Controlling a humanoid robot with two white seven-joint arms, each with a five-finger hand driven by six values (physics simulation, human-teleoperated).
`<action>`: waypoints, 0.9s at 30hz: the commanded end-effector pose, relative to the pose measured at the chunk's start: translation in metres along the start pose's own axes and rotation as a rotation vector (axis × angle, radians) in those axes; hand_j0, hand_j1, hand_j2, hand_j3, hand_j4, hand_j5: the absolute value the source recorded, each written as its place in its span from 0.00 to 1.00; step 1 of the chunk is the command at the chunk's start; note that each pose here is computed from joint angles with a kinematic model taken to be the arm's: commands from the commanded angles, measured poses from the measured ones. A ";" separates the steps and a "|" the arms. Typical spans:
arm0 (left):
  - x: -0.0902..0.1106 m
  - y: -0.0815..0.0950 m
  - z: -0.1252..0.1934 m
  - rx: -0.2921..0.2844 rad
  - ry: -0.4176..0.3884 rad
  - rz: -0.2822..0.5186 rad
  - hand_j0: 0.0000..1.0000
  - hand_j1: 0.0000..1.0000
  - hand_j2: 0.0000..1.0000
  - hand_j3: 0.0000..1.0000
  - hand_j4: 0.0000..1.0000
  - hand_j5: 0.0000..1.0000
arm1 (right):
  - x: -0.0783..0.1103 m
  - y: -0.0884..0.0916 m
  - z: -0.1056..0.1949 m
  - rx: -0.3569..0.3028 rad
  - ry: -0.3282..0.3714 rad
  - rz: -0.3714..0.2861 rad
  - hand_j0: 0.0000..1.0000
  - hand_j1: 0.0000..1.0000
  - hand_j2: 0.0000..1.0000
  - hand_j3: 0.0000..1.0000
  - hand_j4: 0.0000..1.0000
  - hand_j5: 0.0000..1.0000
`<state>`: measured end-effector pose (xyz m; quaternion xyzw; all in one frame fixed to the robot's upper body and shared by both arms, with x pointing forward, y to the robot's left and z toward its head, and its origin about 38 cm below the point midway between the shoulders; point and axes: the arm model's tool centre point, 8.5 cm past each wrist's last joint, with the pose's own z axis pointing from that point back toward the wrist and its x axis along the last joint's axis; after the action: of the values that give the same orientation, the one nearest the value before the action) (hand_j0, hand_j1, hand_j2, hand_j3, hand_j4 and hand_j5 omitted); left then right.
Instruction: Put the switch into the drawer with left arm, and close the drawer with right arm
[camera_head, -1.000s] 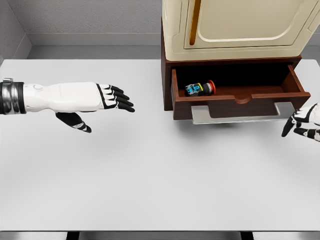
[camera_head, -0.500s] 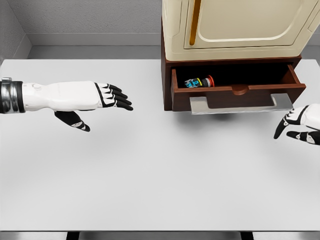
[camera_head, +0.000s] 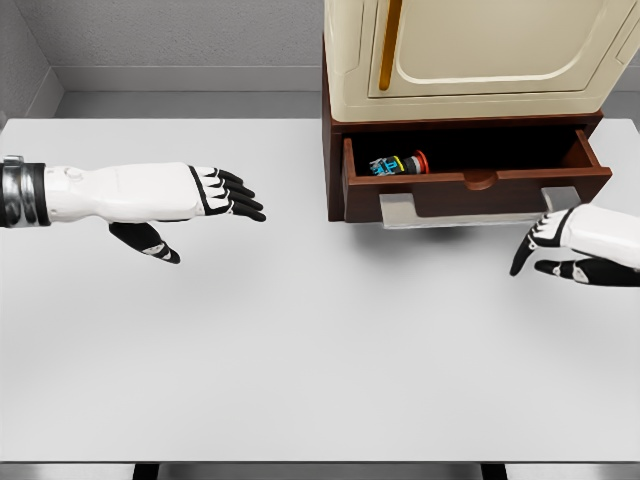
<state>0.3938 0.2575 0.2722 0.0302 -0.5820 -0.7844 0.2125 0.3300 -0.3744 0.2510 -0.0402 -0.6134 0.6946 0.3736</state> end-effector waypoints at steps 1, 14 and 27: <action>0.000 0.001 0.000 0.005 0.000 0.006 1.00 1.00 1.00 1.00 1.00 1.00 | -0.006 0.004 0.002 0.001 0.017 -0.020 0.52 0.52 0.52 0.52 0.52 0.52; 0.000 0.001 0.000 0.006 -0.001 0.006 1.00 1.00 1.00 1.00 1.00 1.00 | -0.029 -0.001 -0.011 -0.026 0.042 -0.030 0.53 0.53 0.53 0.53 0.53 0.53; 0.000 0.001 0.000 0.005 -0.001 0.005 1.00 1.00 1.00 1.00 1.00 1.00 | -0.044 -0.014 -0.028 -0.052 0.046 -0.027 0.52 0.52 0.52 0.52 0.52 0.52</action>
<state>0.3937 0.2572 0.2722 0.0301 -0.5820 -0.7845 0.2121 0.3820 -0.3763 0.2463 -0.0619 -0.6264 0.6736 0.3874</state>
